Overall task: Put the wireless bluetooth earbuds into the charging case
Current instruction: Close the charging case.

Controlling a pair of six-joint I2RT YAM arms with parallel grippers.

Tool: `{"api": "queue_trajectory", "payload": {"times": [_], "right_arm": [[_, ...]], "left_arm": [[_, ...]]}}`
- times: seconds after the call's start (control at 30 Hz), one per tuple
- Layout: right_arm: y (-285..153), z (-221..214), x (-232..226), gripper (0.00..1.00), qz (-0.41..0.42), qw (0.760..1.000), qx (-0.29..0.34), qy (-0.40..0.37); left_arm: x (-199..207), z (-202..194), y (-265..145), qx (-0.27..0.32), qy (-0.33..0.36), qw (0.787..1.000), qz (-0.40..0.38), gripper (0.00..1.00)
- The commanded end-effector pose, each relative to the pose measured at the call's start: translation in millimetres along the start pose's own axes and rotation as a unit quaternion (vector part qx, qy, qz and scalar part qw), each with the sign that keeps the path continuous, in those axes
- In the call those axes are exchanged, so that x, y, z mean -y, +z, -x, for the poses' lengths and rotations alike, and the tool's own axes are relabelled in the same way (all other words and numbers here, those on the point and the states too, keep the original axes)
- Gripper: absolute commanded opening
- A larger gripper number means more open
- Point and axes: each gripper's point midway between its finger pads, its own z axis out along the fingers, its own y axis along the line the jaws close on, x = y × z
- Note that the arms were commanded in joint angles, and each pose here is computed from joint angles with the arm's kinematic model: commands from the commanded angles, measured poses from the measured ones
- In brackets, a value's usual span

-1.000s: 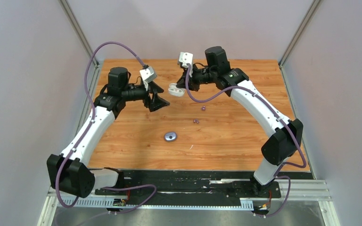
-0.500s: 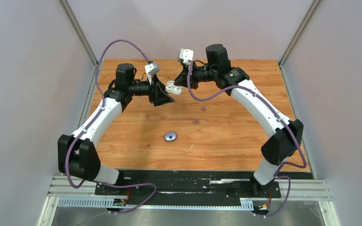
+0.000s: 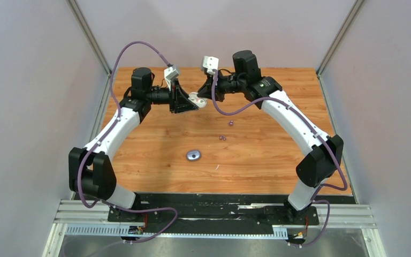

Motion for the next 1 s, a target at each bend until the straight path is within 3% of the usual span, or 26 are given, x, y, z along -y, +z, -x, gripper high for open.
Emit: {"api": "queue_trajectory", "payload": {"times": [0.0,0.13,0.2,0.27,0.37,0.63,0.77,0.97], "right_arm": [[4,12,2,0.0,0.002,1.0,0.019,-0.025],[6,9,-1,0.0,0.006,1.0,0.017,-0.022],[6,9,-3,0.0,0.008,1.0,0.017,-0.017],[5,9,-4,0.04,0.008,1.0,0.017,-0.01],[0,13,0,0.27,-0.013,1.0,0.013,0.011],[-27,37,26,0.51,-0.069,0.995,0.033,0.07],[-36,36,18,0.61,-0.027,0.993,0.049,0.104],[-32,8,-12,0.83,0.067,0.99,0.046,0.116]], "left_arm": [[5,20,0,0.016,0.021,0.999,-0.019,0.32],[3,23,1,0.02,0.025,0.999,-0.023,0.07],[2,23,1,0.022,0.027,0.999,-0.02,0.0],[1,23,1,0.022,0.03,0.999,-0.018,0.0],[0,21,1,0.02,0.036,0.999,-0.016,0.0],[-1,8,-1,0.0,0.042,0.999,-0.014,0.0],[-3,5,-2,-0.004,0.05,0.999,-0.011,0.0],[-3,10,-2,-0.002,0.061,0.998,-0.008,0.0]]}}
